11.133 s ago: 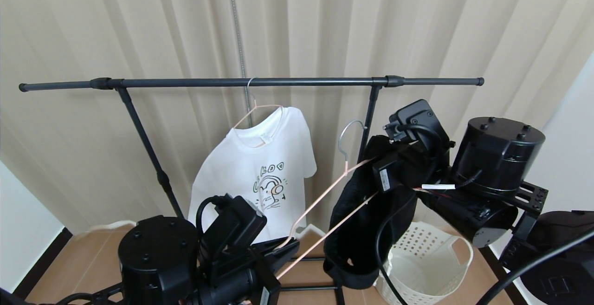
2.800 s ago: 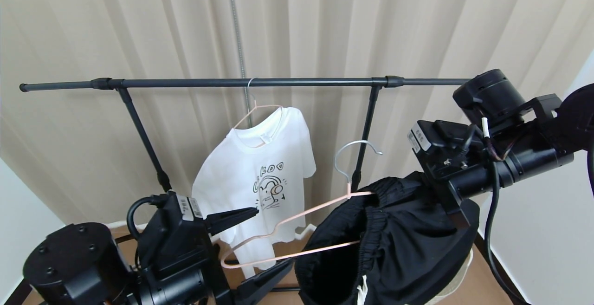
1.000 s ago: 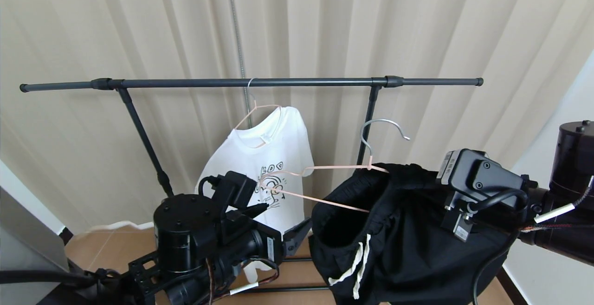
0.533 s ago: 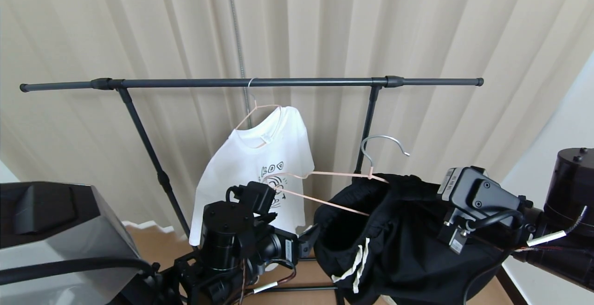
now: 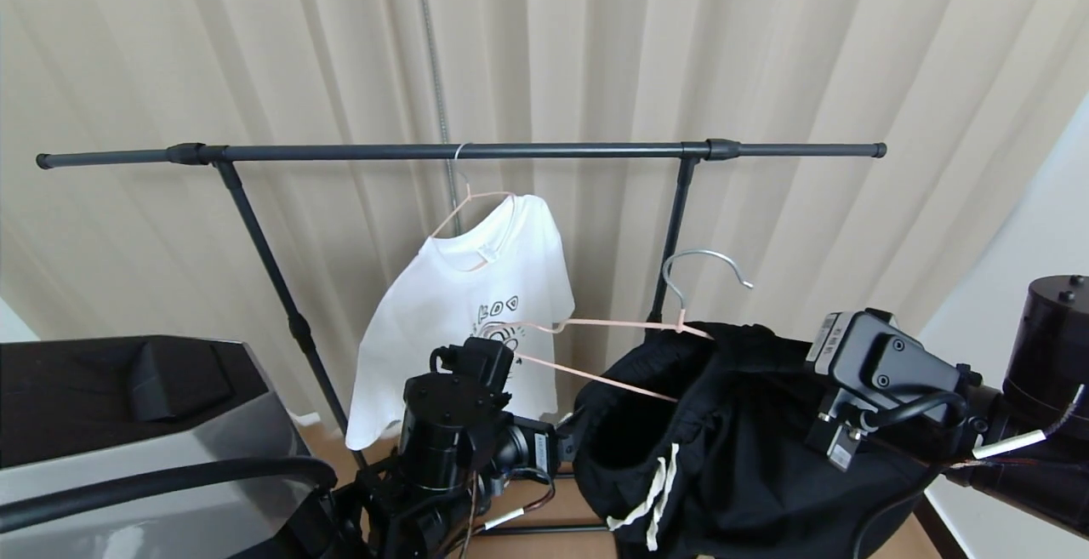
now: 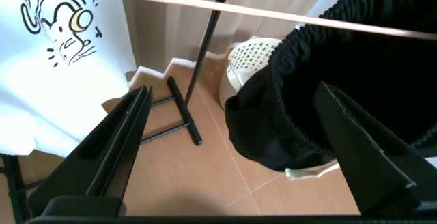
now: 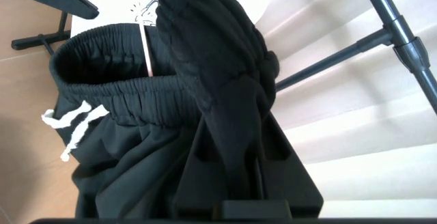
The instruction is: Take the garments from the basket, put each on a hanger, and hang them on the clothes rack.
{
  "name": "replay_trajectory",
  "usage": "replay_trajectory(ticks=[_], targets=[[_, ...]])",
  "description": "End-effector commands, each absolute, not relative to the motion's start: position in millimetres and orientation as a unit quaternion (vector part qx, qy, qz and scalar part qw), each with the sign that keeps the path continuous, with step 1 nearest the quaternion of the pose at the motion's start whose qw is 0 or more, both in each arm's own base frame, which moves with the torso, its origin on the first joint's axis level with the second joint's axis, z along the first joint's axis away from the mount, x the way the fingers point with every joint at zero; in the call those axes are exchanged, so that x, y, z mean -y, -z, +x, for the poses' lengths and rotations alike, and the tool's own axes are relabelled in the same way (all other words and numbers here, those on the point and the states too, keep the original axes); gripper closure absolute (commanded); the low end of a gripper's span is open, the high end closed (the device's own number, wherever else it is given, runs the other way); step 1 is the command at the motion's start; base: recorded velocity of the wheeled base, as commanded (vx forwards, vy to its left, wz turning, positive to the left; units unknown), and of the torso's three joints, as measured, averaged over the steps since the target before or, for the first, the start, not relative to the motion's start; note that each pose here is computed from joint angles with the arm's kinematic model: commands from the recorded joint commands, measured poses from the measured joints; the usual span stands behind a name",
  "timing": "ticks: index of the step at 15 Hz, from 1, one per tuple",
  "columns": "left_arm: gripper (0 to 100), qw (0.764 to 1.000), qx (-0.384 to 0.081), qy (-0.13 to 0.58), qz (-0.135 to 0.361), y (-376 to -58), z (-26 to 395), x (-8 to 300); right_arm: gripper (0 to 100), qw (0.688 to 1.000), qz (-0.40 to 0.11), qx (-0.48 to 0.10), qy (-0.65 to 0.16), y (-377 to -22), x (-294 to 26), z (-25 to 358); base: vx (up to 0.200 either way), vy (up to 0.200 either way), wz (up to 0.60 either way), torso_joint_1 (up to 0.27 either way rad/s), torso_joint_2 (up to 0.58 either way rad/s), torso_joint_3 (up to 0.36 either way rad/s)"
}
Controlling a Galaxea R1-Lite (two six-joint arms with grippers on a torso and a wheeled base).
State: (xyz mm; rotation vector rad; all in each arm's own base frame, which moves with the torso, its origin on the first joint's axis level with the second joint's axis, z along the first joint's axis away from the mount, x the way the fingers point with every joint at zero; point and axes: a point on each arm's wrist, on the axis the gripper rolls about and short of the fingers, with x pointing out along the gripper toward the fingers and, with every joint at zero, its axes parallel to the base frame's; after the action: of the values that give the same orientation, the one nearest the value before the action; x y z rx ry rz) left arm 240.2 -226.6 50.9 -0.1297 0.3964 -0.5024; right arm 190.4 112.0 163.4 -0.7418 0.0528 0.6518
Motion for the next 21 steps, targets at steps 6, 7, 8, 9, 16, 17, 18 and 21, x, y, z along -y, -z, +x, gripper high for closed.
replay_trajectory(ticks=[6,7,8,9,16,17,18,21], targets=[[0,0.949,-0.203,0.235,-0.051,-36,239,237,100,0.881,-0.354,-0.008,-0.315,-170,-113,182,0.000,0.000,0.00,0.000,0.00,0.000],[0,0.949,-0.205,0.235,-0.049,-34,239,238,100,0.881,-0.354,-0.008,-0.315,-170,-112,182,0.000,0.000,0.00,0.000,0.00,0.000],[0,0.949,-0.207,0.235,-0.048,-33,239,237,100,0.881,-0.354,-0.007,-0.315,-170,-112,182,0.000,0.000,0.00,0.000,0.00,0.000],[100,0.949,-0.207,0.235,-0.048,-33,239,237,100,0.881,-0.354,-0.007,-0.315,-170,-112,182,0.000,0.000,0.00,0.000,0.00,0.000],[100,0.960,-0.164,0.218,-0.061,-63,244,226,100,0.883,-0.349,-0.018,-0.314,-167,-112,185,0.000,0.000,0.00,0.000,0.00,0.000],[100,0.962,-0.157,0.214,-0.062,-67,246,222,100,0.884,-0.346,-0.022,-0.315,-166,-113,186,0.000,0.000,0.00,0.000,0.00,0.000],[100,0.964,-0.151,0.210,-0.063,-71,248,219,100,0.883,-0.346,-0.025,-0.315,-164,-113,187,0.000,0.000,0.00,0.000,0.00,0.000],[100,0.969,-0.140,0.196,-0.061,-77,254,210,100,0.884,-0.346,-0.027,-0.313,-164,-113,188,0.000,0.000,0.00,0.000,0.00,0.000]])
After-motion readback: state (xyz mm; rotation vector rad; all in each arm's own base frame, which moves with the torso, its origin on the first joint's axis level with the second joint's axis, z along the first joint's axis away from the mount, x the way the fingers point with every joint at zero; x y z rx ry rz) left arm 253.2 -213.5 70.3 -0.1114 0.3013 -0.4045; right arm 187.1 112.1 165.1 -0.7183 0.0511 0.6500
